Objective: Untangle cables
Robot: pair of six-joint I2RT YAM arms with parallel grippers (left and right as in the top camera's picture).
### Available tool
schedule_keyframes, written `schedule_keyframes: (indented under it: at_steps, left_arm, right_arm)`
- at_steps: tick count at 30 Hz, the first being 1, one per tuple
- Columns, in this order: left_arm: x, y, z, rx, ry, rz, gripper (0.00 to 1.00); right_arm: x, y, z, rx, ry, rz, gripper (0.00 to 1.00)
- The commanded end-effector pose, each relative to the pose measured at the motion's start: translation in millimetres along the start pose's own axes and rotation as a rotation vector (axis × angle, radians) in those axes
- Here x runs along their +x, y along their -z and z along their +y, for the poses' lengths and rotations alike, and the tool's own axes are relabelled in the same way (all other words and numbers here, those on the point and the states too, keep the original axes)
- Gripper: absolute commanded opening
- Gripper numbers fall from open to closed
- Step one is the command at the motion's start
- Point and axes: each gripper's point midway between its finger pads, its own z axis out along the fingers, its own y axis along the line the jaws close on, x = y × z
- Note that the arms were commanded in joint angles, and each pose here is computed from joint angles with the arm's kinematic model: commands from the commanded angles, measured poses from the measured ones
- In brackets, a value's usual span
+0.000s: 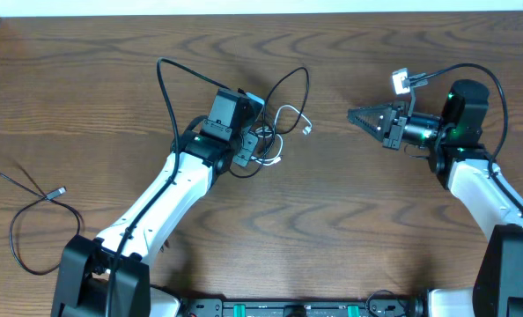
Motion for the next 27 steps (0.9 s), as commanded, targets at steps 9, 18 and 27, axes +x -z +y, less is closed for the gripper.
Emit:
schedule_keyframes:
  at_steps: [9,18,27]
  left_arm:
    - [-53.4,27.3,-71.4,0.445,-0.016,-0.244,0.07]
    - [-50.0,23.6,-65.7,0.408,-0.010,-0.226,0.43]
    - [-17.4,-11.4,-15.8,0.089,-0.012,-0.069,0.95]
  right_arm:
    - [13.9,-20.4,-10.5,0.122,0.008,0.041,0.18]
    - [42.9,-37.6,-39.2,0.333,0.063,0.128,0.54]
    - [57.5,-48.3,-45.2,0.408,0.122,0.185,0.56]
